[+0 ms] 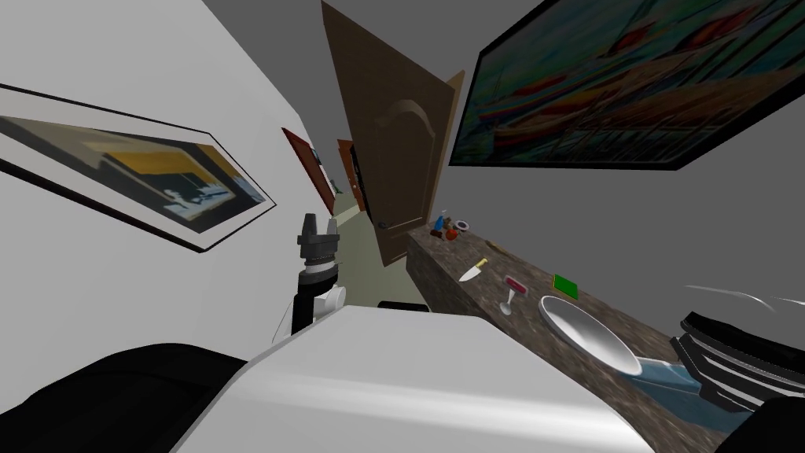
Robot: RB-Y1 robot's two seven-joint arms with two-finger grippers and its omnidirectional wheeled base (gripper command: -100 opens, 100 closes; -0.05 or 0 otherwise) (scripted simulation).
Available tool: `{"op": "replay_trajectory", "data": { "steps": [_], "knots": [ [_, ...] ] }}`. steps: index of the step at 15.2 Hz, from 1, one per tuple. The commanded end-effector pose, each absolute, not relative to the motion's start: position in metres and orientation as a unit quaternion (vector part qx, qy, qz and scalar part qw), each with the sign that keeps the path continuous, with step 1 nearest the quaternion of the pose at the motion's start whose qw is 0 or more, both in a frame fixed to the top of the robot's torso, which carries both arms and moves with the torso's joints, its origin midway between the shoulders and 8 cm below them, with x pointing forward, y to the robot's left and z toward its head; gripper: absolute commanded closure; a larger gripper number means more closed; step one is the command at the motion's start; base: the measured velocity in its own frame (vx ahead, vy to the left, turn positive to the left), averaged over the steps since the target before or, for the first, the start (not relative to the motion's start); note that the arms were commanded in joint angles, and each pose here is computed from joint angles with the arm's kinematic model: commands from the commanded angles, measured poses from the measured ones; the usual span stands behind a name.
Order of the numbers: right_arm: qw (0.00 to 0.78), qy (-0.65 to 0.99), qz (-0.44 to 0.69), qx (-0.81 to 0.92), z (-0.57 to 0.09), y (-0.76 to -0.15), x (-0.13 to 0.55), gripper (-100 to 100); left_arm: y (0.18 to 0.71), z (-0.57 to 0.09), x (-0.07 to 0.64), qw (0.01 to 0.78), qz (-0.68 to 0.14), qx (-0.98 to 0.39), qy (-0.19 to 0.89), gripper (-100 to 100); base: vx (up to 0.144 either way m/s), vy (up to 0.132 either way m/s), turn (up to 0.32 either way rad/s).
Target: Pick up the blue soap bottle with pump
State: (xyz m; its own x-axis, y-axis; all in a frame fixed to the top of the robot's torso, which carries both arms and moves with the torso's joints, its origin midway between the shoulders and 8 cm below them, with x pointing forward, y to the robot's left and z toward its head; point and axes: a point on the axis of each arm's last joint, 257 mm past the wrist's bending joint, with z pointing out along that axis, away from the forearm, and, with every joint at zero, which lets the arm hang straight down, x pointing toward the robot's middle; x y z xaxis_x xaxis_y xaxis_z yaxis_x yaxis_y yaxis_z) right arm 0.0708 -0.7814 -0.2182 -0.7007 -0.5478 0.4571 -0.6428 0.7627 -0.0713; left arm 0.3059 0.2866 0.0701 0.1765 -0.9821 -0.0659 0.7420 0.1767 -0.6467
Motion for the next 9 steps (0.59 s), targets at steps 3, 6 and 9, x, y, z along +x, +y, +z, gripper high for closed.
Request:
{"op": "replay_trajectory", "data": {
  "steps": [3,6,9],
  "knots": [
    [0.208,-0.916,0.114,0.324,-0.214,-0.774,0.073,100,0.287,0.07,0.306,0.727,-0.593,-0.245,0.245,0,-0.012,-0.019,-0.003],
    [0.206,-0.916,0.116,0.325,-0.211,-0.769,0.076,100,0.287,0.07,0.306,0.727,-0.593,-0.245,0.245,0,-0.012,-0.021,-0.002],
    [0.205,-0.916,0.116,0.326,-0.21,-0.767,0.076,100,0.287,0.07,0.306,0.727,-0.593,-0.245,0.245,0,-0.006,-0.015,0.0]
  ]
}}
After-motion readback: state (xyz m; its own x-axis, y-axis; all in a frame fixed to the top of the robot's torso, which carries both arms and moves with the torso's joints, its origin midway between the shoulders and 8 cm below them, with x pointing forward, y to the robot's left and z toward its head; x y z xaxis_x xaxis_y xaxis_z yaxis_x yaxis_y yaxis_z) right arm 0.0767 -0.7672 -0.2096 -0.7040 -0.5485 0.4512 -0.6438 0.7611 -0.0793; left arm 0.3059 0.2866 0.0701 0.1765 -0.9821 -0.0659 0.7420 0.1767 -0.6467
